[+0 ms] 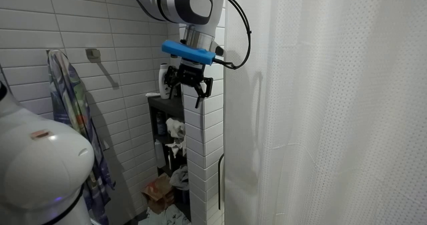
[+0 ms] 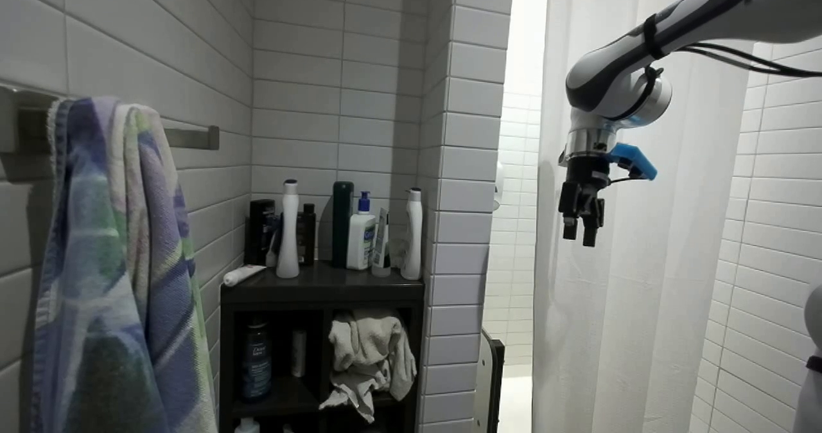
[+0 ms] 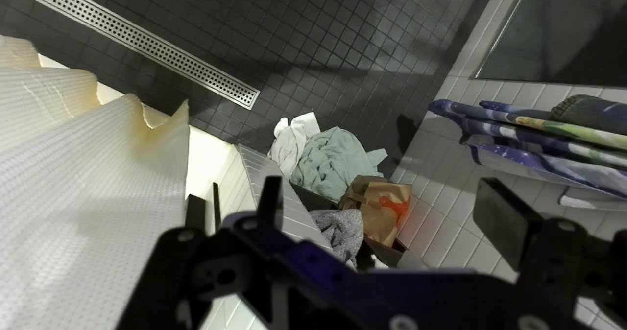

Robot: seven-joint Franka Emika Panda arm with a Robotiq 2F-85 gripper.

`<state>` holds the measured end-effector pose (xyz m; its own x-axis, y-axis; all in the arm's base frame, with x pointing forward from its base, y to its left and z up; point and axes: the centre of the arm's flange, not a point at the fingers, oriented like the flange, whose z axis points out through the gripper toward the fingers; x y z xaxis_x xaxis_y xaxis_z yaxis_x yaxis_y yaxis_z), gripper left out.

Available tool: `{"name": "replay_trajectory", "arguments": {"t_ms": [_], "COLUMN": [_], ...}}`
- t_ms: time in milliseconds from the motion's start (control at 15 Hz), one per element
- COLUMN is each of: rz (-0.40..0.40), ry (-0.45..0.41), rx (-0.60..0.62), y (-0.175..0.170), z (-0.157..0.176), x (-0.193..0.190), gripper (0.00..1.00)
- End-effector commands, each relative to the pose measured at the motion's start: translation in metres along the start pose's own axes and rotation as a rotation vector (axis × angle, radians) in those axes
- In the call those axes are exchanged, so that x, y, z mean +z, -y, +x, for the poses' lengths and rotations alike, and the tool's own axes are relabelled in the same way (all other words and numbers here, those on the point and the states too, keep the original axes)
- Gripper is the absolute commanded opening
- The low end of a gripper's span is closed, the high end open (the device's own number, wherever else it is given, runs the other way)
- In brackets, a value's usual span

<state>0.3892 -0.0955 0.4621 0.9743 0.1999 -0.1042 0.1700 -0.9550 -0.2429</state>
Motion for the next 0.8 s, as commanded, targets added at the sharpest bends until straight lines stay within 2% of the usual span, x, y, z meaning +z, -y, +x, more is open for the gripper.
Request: {"name": "replay_trajectory", "arguments": {"t_ms": [0,133,400,533,733], "rz": [0.014,0.002,-0.044,-0.080,-0.142], "ry": [0.026,0.068,0.098,0.098,0.051], "rx": [-0.048,-0.113,-0.227,-0.289,-0.365], "y": [0.037,0.061,0.111,0.139,0.183], "z": [0.011,0.015,0.020,0.022,0.020], "x": [0.018,0.026,0.042,0.052,0.066], "gripper": [1.00,1.00,1.00,1.00,1.00]}}
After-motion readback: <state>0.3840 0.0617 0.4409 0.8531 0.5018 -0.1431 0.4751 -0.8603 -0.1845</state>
